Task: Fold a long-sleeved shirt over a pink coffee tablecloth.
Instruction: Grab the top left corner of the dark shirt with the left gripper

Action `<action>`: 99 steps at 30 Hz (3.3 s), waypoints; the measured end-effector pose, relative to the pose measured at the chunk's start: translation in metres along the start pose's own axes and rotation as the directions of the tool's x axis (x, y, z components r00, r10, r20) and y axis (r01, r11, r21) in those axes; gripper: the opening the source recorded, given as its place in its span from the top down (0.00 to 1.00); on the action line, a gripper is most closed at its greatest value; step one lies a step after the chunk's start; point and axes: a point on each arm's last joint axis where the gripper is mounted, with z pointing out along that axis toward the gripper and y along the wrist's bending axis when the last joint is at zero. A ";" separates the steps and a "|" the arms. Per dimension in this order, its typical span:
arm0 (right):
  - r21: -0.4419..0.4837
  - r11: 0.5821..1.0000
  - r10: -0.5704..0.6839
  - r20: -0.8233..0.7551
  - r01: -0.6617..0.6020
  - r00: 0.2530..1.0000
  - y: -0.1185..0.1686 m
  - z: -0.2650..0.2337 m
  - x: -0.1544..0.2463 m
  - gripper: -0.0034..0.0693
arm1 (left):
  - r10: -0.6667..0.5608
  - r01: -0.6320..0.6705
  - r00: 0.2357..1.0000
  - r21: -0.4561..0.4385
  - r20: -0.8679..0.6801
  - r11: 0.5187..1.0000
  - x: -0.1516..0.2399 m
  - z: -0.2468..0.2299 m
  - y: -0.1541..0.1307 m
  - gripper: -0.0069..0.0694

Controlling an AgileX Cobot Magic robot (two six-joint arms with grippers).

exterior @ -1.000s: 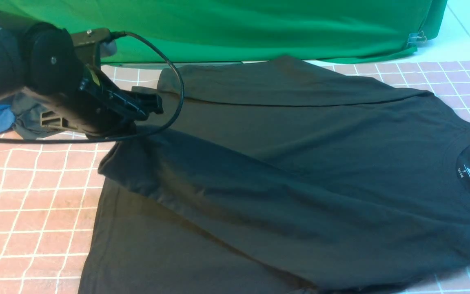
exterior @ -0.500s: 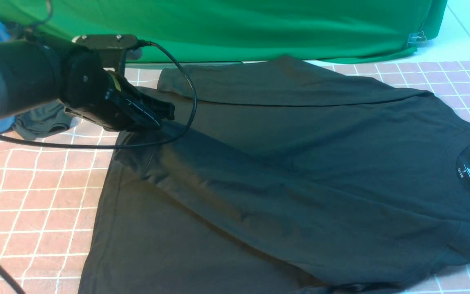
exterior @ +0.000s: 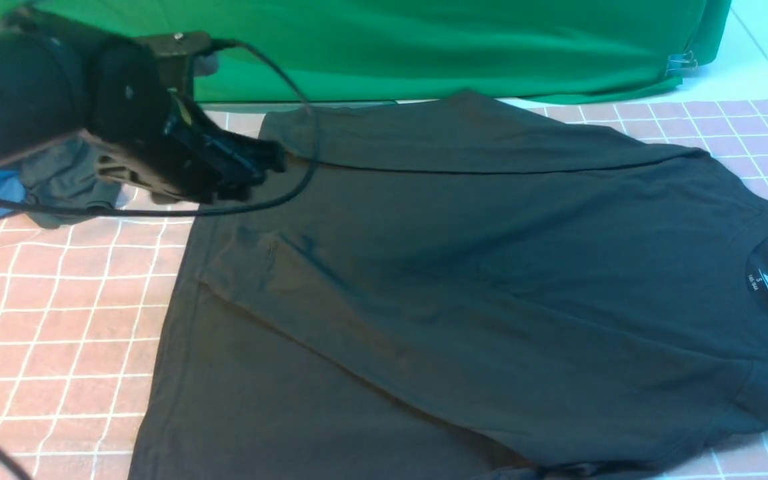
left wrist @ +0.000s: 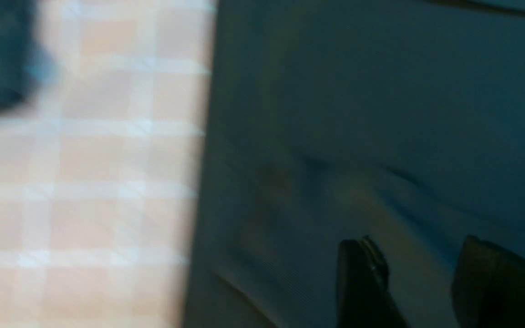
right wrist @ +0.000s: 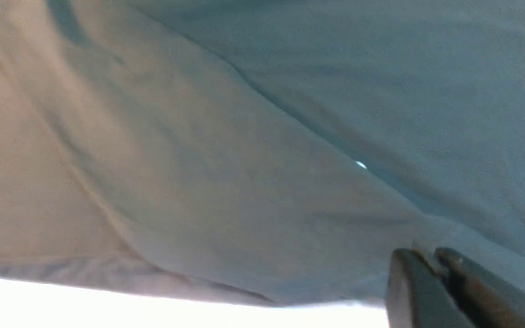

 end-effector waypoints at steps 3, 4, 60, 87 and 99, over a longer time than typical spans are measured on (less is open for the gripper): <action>0.058 0.998 -0.014 -0.044 0.016 0.999 -0.008 0.009 -0.009 0.83 | 0.069 -0.041 0.988 0.198 -0.136 0.979 0.031 -0.013 -0.055 0.75; 0.066 0.998 -0.017 -0.052 0.020 0.998 -0.009 0.011 -0.010 0.83 | 0.098 -0.054 0.981 0.249 -0.169 0.967 0.043 -0.015 -0.074 0.81; 0.076 0.997 -0.004 0.011 0.003 1.000 -0.011 0.016 -0.019 0.80 | 0.442 -0.357 0.896 0.536 -0.034 0.765 0.157 0.019 -0.230 0.89; 0.076 0.997 -0.005 0.012 0.004 1.000 -0.011 0.016 -0.019 0.78 | 0.596 -0.538 0.802 0.484 0.041 0.690 0.185 0.050 -0.244 0.63; 0.075 0.997 -0.005 0.012 0.004 1.000 -0.011 0.016 -0.019 0.78 | 0.623 -0.575 0.779 0.476 0.069 0.666 0.180 0.047 -0.247 0.88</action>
